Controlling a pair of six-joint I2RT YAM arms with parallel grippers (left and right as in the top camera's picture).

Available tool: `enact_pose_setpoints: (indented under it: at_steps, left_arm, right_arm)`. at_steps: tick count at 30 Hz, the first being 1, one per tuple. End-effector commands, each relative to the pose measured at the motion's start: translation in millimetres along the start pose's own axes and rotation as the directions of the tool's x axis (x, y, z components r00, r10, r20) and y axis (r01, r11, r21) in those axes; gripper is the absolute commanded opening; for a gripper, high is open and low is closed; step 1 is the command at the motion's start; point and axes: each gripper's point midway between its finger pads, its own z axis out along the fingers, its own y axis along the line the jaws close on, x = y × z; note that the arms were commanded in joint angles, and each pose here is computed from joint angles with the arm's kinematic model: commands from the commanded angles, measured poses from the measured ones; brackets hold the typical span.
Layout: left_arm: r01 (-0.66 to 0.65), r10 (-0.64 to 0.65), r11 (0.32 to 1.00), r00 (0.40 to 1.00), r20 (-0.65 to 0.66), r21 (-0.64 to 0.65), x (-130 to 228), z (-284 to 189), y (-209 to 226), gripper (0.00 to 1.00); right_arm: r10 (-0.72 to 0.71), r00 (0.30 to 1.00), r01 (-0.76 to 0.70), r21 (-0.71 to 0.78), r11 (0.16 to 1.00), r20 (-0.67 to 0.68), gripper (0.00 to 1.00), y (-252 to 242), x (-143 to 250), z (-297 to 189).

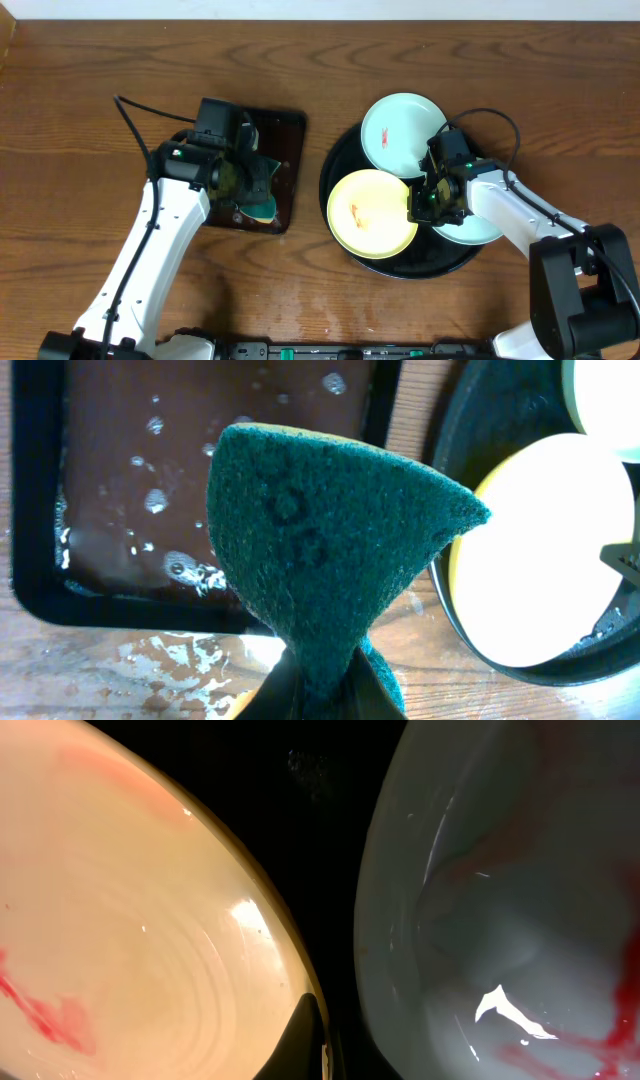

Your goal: Clean dirty plates on tray and stack at the side

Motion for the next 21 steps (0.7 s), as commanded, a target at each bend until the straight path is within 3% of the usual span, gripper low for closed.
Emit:
enact_pose_setpoints:
  at_steps: [1,11,15,21]
  left_arm:
    - [-0.012,0.01,1.0,0.999,0.048,0.028,-9,-12,-9,0.07]
    - [-0.025,0.019,0.991,0.999,0.051,0.129,-11,9,-67,0.08]
    - [-0.045,0.045,0.988,0.999,0.004,0.144,-1,35,-96,0.07]
    - [-0.043,0.052,0.989,0.997,-0.059,0.141,11,72,-118,0.07]
  right_arm:
    - [0.021,0.999,-0.026,0.143,0.989,0.041,0.01,-25,-6,3]
    - [0.022,0.999,-0.027,0.21,0.977,0.025,0.01,-38,0,0]
    - [0.036,0.996,-0.062,0.325,0.944,0.083,0.01,-58,-8,-6]
    - [0.025,0.998,-0.043,0.29,0.956,0.064,0.01,-50,-5,-3]
